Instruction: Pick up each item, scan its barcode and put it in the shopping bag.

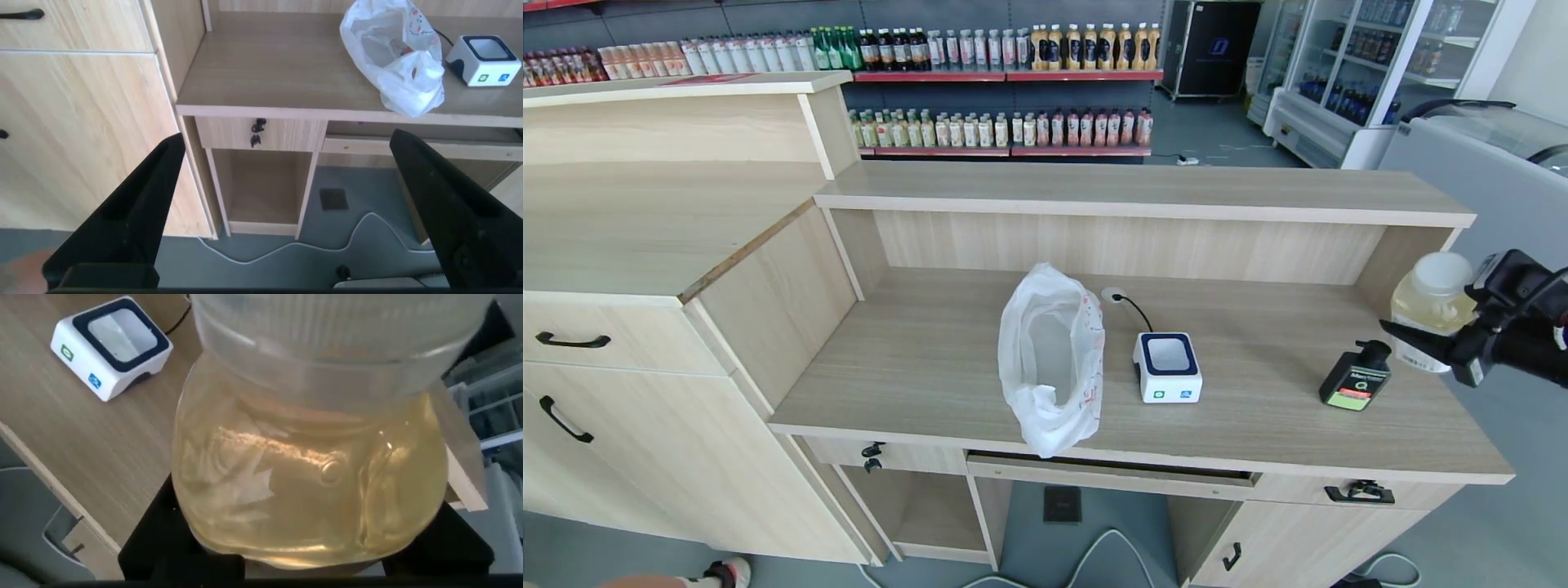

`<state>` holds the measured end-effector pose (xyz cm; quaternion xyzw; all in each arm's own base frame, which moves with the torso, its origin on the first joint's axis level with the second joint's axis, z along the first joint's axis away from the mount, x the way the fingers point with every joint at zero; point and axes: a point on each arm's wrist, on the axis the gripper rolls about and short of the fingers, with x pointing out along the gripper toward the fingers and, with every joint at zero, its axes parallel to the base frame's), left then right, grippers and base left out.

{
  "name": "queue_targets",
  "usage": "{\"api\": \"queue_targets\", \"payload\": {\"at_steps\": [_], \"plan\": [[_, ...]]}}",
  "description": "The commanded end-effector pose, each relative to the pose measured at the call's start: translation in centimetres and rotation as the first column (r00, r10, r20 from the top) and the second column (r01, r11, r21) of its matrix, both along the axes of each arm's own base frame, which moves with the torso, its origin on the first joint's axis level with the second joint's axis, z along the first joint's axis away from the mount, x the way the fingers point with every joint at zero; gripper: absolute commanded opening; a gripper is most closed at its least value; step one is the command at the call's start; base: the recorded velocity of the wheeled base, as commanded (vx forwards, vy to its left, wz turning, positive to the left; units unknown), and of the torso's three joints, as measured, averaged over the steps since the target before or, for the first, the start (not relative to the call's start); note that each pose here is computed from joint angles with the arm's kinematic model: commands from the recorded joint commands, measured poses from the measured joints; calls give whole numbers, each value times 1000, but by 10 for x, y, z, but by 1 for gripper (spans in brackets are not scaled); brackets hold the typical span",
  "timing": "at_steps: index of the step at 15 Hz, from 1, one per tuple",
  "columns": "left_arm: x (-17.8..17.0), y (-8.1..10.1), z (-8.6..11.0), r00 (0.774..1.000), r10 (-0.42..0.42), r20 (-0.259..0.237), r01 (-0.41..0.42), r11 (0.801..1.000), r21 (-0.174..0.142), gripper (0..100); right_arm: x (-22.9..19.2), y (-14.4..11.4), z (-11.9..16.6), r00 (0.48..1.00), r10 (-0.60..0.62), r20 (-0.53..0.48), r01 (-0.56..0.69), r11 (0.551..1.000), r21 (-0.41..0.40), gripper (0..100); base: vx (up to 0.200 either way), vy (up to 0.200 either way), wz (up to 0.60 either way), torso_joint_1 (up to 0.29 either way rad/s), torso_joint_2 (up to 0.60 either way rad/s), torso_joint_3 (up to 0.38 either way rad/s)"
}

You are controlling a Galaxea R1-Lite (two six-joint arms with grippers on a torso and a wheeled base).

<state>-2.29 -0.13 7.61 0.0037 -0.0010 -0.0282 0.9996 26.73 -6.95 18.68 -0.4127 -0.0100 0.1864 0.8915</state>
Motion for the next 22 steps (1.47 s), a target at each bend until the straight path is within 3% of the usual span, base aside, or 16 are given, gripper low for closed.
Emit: {"api": "queue_targets", "payload": {"at_steps": [1,6,13,16,22], "plan": [[0,0,0,1000,0,0,0,1000,0,100,2,-9,-3,1000,-18,17,19,999,-50,0,0,0,0,0,0,0],[0,0,0,1000,0,0,0,1000,0,100,5,-14,-4,993,76,88,-60,983,-173,0,0,0,240,4,0,1],[0,0,0,1000,0,0,0,1000,0,100,26,-20,-17,983,137,121,-108,969,-222,0,0,0,600,4,3,2],[0,0,0,1000,0,0,0,1000,0,100,45,-26,-37,979,164,124,-125,953,-276,0,0,0,0,0,0,0],[0,0,0,1000,0,0,0,1000,0,100,63,-32,-66,976,171,136,-122,944,-308,0,0,0,0,0,0,0]]}}
